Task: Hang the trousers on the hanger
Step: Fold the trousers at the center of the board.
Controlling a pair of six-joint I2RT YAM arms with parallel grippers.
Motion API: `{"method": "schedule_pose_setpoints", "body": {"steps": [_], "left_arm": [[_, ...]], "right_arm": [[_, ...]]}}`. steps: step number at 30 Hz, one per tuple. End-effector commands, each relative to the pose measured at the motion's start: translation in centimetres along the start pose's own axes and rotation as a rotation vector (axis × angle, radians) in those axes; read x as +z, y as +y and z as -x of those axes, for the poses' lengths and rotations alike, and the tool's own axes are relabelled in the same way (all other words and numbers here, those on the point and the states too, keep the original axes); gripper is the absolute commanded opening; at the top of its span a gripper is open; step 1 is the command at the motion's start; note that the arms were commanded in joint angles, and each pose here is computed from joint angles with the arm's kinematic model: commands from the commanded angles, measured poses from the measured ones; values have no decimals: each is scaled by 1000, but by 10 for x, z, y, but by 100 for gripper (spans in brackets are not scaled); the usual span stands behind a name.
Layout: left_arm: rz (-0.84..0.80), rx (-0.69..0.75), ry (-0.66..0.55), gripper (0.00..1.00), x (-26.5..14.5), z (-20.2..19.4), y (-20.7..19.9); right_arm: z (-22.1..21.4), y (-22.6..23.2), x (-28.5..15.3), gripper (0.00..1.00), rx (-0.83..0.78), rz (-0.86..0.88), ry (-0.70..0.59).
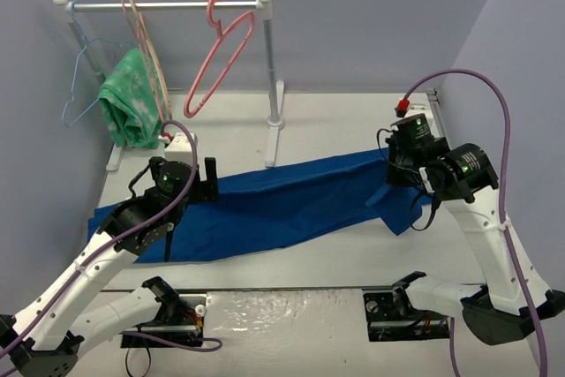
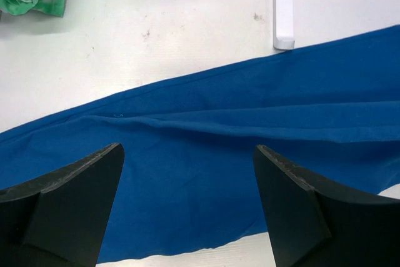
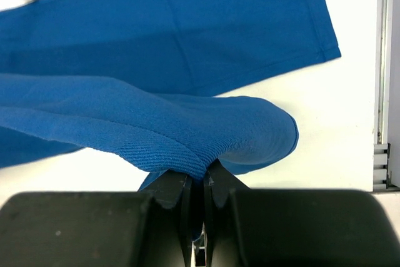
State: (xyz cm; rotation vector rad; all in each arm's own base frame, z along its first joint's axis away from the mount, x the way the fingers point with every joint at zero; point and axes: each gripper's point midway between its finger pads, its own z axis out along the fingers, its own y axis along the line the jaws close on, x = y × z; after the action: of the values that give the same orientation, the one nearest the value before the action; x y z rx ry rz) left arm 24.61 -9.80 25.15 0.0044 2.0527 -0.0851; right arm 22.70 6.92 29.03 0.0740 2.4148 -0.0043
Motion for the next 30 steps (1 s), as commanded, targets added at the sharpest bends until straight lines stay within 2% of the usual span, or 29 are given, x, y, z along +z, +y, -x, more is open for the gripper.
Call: {"method": "schedule_pose_setpoints", "body": {"steps": [1, 6, 10, 16, 20, 30], "left_arm": [[-13, 63, -5, 82, -1, 9, -3], [32, 107, 7, 82, 0, 7, 7], [7, 110, -4, 82, -1, 9, 3], [25, 128, 45, 82, 1, -3, 6], [41, 139, 34, 82, -5, -1, 13], [77, 139, -2, 82, -10, 2, 25]], "right_arm": [[-15, -5, 8, 0, -53, -20, 58], [-10, -11, 2, 0, -46, -44, 30], [-5, -26, 5, 0, -48, -141, 16], [-16, -18, 57, 0, -63, -169, 65], [-16, -25, 91, 0, -64, -195, 101], [18, -48, 149, 0, -11, -240, 139]]}}
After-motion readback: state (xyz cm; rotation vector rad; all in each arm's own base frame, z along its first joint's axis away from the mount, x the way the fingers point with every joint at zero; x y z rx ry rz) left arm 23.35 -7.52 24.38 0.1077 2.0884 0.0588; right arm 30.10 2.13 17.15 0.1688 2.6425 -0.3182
